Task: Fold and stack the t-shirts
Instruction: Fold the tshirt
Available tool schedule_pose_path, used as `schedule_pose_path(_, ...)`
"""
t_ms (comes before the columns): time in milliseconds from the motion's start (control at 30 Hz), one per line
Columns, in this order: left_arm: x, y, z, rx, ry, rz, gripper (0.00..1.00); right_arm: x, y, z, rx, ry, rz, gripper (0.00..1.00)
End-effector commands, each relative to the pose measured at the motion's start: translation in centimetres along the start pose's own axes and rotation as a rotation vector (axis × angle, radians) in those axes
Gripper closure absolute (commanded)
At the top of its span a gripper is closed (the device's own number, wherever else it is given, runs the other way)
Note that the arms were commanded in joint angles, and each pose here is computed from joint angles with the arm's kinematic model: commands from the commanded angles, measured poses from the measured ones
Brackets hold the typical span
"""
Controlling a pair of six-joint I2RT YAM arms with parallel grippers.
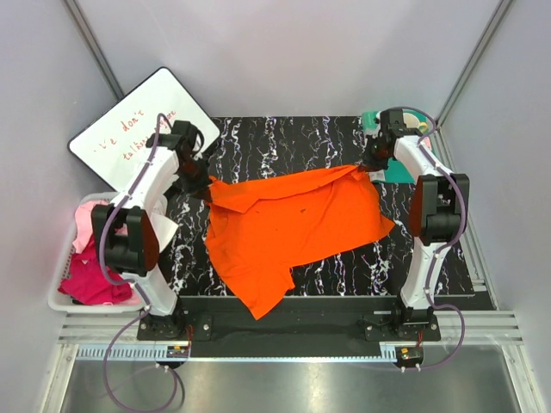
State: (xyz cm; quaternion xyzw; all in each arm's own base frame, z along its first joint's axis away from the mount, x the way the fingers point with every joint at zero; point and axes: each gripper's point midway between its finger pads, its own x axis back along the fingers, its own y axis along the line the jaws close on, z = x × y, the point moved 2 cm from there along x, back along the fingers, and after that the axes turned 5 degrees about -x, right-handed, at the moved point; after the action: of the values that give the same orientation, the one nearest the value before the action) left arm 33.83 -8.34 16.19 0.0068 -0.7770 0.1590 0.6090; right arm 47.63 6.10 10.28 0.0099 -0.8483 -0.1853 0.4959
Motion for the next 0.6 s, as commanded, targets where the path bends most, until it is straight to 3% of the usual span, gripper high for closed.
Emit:
schedule_pose_path(0, 0.5, 0.5, 3.8, 0.001, 0.089, -0.005, 1.0, 2.3, 0.0, 0.1, 0.008, -0.03, 0.006, 1.0)
schedule_pose_path(133, -1.0, 1.9, 5.4, 0.007, 0.15, -0.054, 1.0, 1.4, -1.0, 2.2, -0.008, 0.035, 0.042, 1.0)
schedule_pose_path(200, -1.5, 2.2, 5.9, 0.016, 0.176, -0.069, 0.95, 0.7, -1.9, 2.8, -0.012, 0.054, 0.077, 1.0)
schedule_pose_path(233, -1.9, 2.3, 5.9, 0.019, 0.188, -0.075, 0.9, 0.4, -2.3, 2.9, -0.011, 0.055, 0.1, 1.0)
schedule_pose_path(300, -2.5, 2.4, 6.0, 0.032, 0.201, -0.088, 0.64, -0.3, -2.8, 2.7, -0.002, 0.058, 0.126, 1.0)
schedule_pose_path(333, -2.7, 2.5, 5.9, 0.032, 0.203, -0.091, 0.58, -0.5, -3.2, 2.5, 0.01, 0.051, 0.149, 1.0)
schedule_pose_path(367, -3.0, 2.6, 5.9, 0.035, 0.214, -0.099, 0.44, -0.9, -3.4, 2.4, 0.016, 0.053, 0.161, 1.0)
schedule_pose_path(400, -3.2, 2.7, 6.0, 0.035, 0.221, -0.103, 0.36, -0.8, -3.3, 1.5, 0.025, 0.031, 0.166, 1.0)
schedule_pose_path(500, -3.9, 2.9, 6.1, 0.036, 0.238, -0.114, 0.19, -0.7, -3.7, -0.3, 0.061, -0.024, 0.208, 1.0)
schedule_pose_path(567, -4.2, 2.8, 6.1, 0.039, 0.247, -0.111, 0.15, -0.7, -3.9, -1.1, 0.085, -0.048, 0.231, 1.0)
